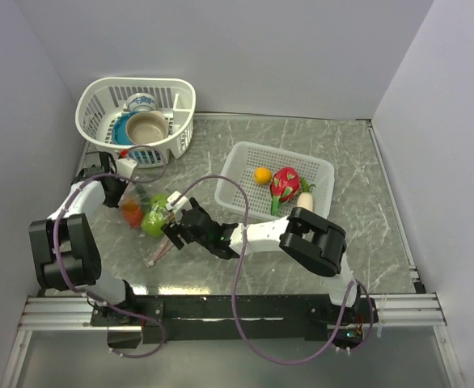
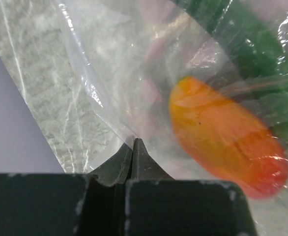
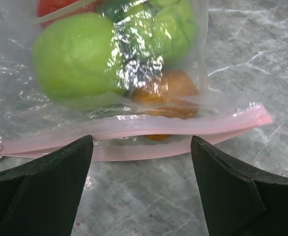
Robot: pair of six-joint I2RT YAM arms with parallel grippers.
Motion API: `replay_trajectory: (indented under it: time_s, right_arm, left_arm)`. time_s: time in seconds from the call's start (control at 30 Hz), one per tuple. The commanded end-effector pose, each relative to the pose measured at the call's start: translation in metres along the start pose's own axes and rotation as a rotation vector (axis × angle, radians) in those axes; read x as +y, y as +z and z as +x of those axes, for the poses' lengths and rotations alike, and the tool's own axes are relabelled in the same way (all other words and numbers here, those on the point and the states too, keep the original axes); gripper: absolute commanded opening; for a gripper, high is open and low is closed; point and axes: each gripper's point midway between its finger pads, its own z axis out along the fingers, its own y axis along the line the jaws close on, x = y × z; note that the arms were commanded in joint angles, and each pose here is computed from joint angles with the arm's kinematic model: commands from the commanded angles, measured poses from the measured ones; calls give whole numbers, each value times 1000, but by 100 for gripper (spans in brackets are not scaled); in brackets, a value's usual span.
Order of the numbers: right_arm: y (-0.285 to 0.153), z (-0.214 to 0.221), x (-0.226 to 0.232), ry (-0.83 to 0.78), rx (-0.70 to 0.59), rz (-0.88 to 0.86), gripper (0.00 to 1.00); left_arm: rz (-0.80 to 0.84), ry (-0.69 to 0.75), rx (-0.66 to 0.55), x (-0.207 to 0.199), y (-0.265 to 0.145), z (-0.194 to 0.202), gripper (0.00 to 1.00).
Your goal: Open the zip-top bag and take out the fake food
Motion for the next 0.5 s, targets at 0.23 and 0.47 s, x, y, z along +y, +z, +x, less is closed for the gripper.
replay_trajectory:
  time_s: [0.23, 0.47]
  right_arm:
    - [-24, -27, -5, 80, -128, 21, 84]
    - [-14, -33, 6, 67, -141, 22, 81]
  left_arm:
    - [-167, 17, 108, 13, 36, 40, 1]
    - [-190, 8, 107, 8, 36, 46, 1]
